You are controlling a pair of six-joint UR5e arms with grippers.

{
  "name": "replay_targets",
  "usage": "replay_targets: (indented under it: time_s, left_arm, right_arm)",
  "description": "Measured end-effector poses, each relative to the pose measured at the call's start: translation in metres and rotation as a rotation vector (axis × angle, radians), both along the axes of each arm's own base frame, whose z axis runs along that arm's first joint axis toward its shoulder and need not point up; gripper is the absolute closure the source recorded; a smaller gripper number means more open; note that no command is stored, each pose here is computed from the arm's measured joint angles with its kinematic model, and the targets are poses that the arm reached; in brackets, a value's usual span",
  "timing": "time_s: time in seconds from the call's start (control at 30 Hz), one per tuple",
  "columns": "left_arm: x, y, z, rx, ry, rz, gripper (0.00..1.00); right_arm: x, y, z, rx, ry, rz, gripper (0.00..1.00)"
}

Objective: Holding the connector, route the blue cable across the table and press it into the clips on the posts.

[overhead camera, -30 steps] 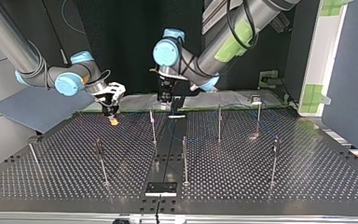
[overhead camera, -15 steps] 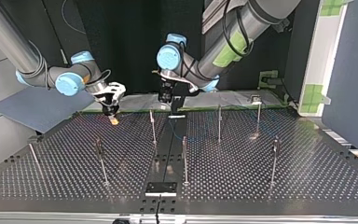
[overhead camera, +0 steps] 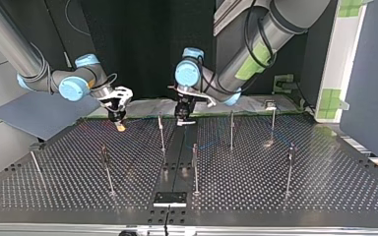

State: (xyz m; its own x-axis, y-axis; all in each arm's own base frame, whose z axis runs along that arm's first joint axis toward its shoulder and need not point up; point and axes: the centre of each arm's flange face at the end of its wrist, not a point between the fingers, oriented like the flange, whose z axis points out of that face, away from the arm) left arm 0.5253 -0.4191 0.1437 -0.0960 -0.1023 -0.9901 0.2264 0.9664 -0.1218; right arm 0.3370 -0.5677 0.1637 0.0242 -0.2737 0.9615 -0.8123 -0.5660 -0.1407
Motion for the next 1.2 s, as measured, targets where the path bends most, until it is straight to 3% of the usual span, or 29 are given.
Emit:
replay_targets:
  time_s: [0.2,0.4,0.7,0.83,0.93,0.97,1.1,1.17,1.2]
  left_arm:
    - [0.008,-0.006,0.01,-0.009,-0.009,-0.029,0.96]
    - [0.023,-0.005,0.02,-0.014,-0.018,-0.021,0.94]
    - [0.04,-0.002,-0.007,0.041,0.029,-0.005,0.94]
    - [0.045,-0.001,-0.005,0.05,0.036,0.006,0.94]
    - [0.047,-0.001,-0.003,0.058,0.045,0.009,0.9]
    - [0.047,-0.002,-0.002,0.06,0.047,0.01,0.76]
    - [0.042,-0.005,-0.002,0.074,0.06,0.015,0.65]
    - [0.039,-0.006,-0.003,0.087,0.069,0.022,0.51]
    - [0.037,-0.006,-0.003,0.099,0.076,0.027,0.51]
  right_arm:
    - [-0.003,-0.003,0.001,-0.012,-0.003,-0.005,1.0]
    - [-0.007,-0.008,0.002,-0.024,-0.008,-0.014,1.0]
    - [-0.013,-0.012,0.003,-0.026,-0.008,-0.025,1.0]
    - [-0.015,-0.013,0.003,-0.026,-0.008,-0.028,1.0]
    - [-0.016,-0.014,0.003,-0.027,-0.008,-0.03,1.0]
    - [-0.016,-0.014,0.003,-0.027,-0.008,-0.03,1.0]
    - [-0.017,-0.015,0.003,-0.029,-0.009,-0.033,1.0]
    - [-0.018,-0.016,0.004,-0.031,-0.009,-0.034,1.0]
    - [-0.018,-0.016,0.004,-0.032,-0.01,-0.035,1.0]
